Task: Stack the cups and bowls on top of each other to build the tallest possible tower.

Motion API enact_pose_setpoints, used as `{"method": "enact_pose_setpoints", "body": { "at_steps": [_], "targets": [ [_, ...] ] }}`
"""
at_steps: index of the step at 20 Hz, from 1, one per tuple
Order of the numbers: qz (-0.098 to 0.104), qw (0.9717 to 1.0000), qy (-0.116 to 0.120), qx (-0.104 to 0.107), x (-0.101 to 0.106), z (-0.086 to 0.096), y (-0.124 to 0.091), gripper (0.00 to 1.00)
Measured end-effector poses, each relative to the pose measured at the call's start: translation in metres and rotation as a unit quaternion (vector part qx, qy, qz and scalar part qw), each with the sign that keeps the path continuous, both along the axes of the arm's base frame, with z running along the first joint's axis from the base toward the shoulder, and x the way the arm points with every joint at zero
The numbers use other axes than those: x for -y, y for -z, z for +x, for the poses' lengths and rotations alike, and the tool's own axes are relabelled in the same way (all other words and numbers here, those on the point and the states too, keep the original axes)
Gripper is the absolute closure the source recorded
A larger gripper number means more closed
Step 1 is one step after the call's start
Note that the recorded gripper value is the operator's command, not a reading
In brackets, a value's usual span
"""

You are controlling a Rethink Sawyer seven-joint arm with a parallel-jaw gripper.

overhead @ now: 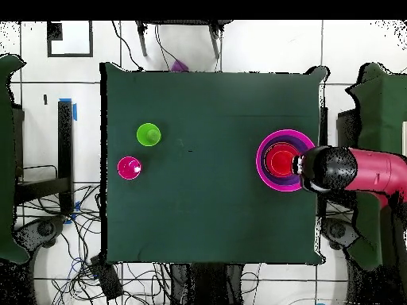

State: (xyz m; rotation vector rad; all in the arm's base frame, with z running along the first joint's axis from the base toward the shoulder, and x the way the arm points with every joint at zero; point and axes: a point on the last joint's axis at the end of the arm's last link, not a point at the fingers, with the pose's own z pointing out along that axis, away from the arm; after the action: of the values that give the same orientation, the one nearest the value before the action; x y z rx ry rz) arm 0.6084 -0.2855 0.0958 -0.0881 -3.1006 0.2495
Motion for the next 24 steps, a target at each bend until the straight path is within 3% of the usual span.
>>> {"method": "enact_pose_setpoints", "body": {
  "at_steps": [3, 9, 12, 16, 17, 21, 22, 24],
  "targets": [
    [-0.005, 1.0, 0.001, 0.002, 0.002, 0.006, -0.005, 0.0],
    [-0.016, 0.9996, -0.001, -0.025, -0.011, 0.032, -0.026, 0.0],
    [-0.022, 0.9991, -0.005, -0.037, -0.03, 0.06, -0.04, 0.0],
    [-0.027, 0.999, -0.013, -0.032, -0.054, 0.096, -0.051, 0.0],
    [-0.028, 0.9992, -0.017, -0.024, -0.067, 0.116, -0.054, 0.0],
    [-0.026, 0.9993, -0.024, -0.005, -0.096, 0.158, -0.055, 0.0],
    [-0.023, 0.9993, -0.027, 0.008, -0.113, 0.18, -0.051, 0.0],
    [-0.021, 0.9992, -0.029, 0.018, -0.126, 0.197, -0.045, 0.0]
  ]
}}
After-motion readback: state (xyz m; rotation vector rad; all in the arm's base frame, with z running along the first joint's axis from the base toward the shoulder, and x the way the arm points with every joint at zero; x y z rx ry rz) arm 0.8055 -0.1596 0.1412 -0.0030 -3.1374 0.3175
